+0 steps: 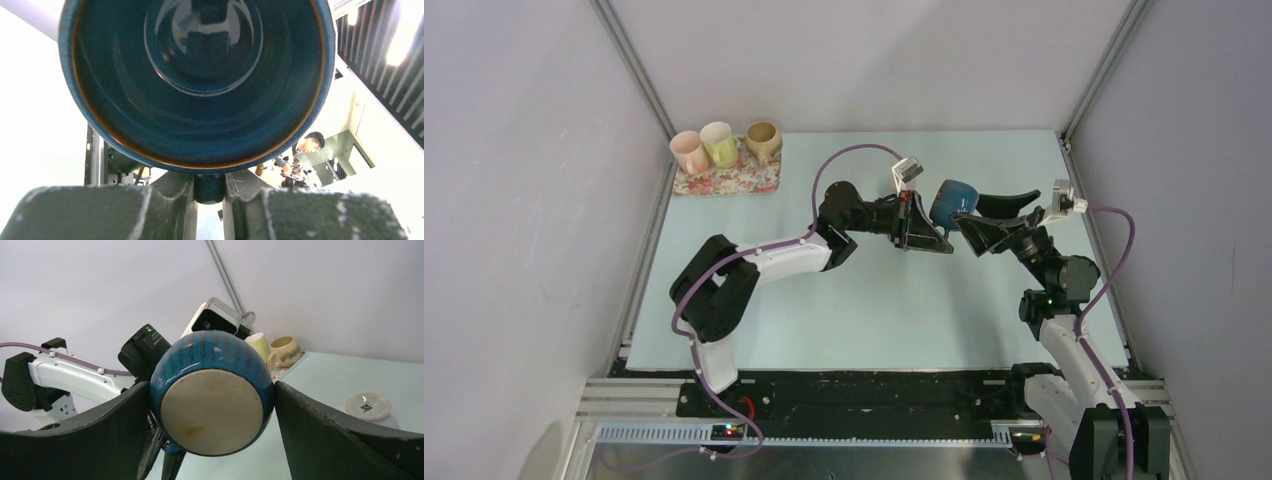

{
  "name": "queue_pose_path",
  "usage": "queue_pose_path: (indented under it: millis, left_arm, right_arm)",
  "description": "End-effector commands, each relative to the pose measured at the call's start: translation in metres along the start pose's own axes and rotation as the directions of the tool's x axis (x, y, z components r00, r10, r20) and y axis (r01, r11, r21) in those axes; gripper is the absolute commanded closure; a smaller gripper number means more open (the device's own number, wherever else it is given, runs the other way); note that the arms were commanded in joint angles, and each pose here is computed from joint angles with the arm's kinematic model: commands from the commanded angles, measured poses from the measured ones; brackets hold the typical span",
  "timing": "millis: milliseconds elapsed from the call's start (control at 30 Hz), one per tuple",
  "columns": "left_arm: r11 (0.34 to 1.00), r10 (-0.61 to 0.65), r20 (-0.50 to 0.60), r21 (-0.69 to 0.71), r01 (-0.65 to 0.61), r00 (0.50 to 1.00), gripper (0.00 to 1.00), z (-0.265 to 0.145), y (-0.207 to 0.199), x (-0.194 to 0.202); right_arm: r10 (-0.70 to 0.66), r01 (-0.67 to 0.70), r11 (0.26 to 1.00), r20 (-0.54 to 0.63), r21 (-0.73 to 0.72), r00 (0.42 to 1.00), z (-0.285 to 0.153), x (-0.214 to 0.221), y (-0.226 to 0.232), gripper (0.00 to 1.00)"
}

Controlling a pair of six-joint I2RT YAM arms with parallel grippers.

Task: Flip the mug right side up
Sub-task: Turn over the cup at the center of the board.

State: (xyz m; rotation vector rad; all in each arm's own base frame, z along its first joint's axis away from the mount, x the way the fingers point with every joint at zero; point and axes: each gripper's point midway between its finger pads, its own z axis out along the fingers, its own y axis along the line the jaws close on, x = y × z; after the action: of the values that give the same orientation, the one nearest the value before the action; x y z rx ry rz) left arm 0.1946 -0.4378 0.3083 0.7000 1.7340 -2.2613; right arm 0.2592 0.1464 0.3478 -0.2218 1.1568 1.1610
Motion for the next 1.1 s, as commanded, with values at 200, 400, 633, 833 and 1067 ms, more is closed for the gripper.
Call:
queue_pose_path:
  millis: [200,400,633,833,1067]
  left_arm:
    - [0.951,0.264,0.051,-0.181,-0.251,0.963,1.0,-0.023,-0.006,-0.039]
    - [0.888,0.337,0.058,-0.35,-0.297,0.94,1.0,-0.053,0.009,-0.056]
    - [0.741,0.45,0.039,-0.574,-0.348,0.892,1.0,-0.107,0.017,-0.083]
    - [0.646,0.548,0.043,-0.656,-0.39,0.835,1.0,-0.153,0.003,-0.108]
    - [0.592,0.583,0.093,-0.73,-0.343,0.807,1.0,-0.209,-0.014,-0.132]
  right_arm:
    - [-0.04,0.038,0.998,0.039,0.045,0.998,0.001,-0.012,-0.009,0.17]
    - [-0.046,0.042,0.996,0.05,0.074,0.998,-0.003,-0.017,-0.016,0.16]
    - [-0.046,0.041,0.996,0.052,0.08,0.998,-0.004,-0.019,-0.018,0.16]
    - [-0.04,0.036,0.996,0.052,0.087,0.998,-0.004,-0.019,-0.02,0.16]
    - [-0.035,0.03,0.995,0.048,0.095,0.998,-0.004,-0.018,-0.023,0.17]
